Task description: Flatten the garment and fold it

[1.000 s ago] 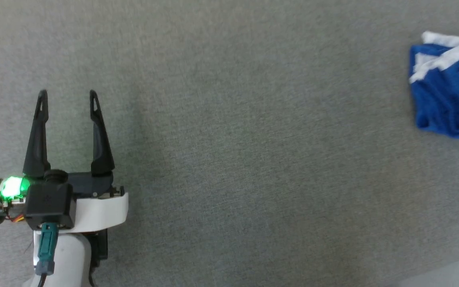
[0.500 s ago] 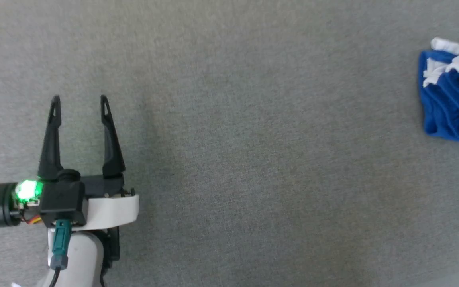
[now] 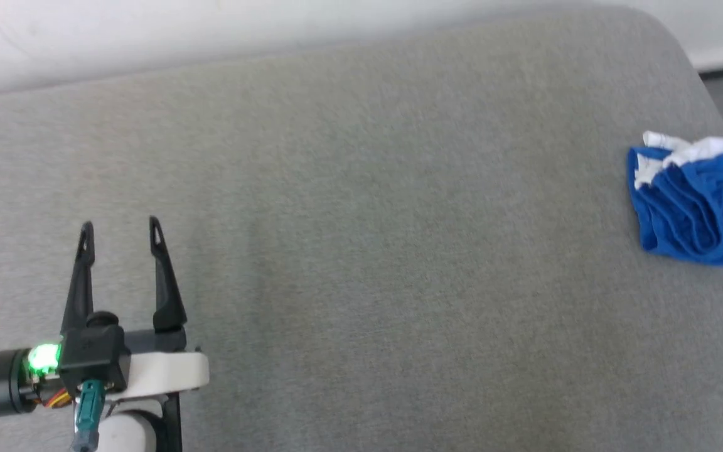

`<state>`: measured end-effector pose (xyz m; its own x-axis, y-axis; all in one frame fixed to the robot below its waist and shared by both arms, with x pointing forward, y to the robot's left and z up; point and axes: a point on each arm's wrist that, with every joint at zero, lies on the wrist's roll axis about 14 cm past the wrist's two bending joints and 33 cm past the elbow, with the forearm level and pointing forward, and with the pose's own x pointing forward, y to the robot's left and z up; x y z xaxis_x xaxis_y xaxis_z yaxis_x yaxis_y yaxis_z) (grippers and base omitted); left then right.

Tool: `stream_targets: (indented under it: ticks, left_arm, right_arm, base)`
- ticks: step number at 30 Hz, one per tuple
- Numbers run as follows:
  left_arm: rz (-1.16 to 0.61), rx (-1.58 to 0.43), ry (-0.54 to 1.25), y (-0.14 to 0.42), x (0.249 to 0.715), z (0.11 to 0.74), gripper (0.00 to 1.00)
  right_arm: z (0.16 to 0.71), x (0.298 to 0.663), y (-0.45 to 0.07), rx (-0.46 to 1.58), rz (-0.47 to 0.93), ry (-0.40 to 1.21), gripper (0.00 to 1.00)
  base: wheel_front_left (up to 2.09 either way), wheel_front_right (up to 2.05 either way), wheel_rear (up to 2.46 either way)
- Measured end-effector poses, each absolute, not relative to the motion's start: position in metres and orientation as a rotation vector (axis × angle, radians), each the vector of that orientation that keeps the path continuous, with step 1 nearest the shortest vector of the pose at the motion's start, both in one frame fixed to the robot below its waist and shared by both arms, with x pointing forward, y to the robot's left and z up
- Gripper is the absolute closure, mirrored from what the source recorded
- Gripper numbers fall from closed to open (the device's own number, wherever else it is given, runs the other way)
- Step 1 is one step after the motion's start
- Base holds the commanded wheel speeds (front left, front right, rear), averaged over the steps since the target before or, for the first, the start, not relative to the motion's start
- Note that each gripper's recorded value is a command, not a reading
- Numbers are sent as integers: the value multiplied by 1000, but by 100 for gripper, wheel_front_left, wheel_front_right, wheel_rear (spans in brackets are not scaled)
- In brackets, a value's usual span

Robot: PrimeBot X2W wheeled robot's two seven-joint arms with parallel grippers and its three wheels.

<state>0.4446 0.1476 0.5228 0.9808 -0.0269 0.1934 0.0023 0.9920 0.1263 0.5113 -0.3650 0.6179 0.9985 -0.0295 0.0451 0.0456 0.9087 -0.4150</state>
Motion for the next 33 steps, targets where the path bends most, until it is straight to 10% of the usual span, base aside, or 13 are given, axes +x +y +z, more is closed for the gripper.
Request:
stream_targets:
  ticks: [11,33]
  left_arm:
    - [72,142,-218,181,404,544,0]
    - [76,128,-228,188,362,553,0]
  right_arm:
    - [657,484,-240,-229,127,-397,0]
    - [546,373,-196,94,31,-208,0]
  base:
    - [0,0,0]
    - [0,0,0]
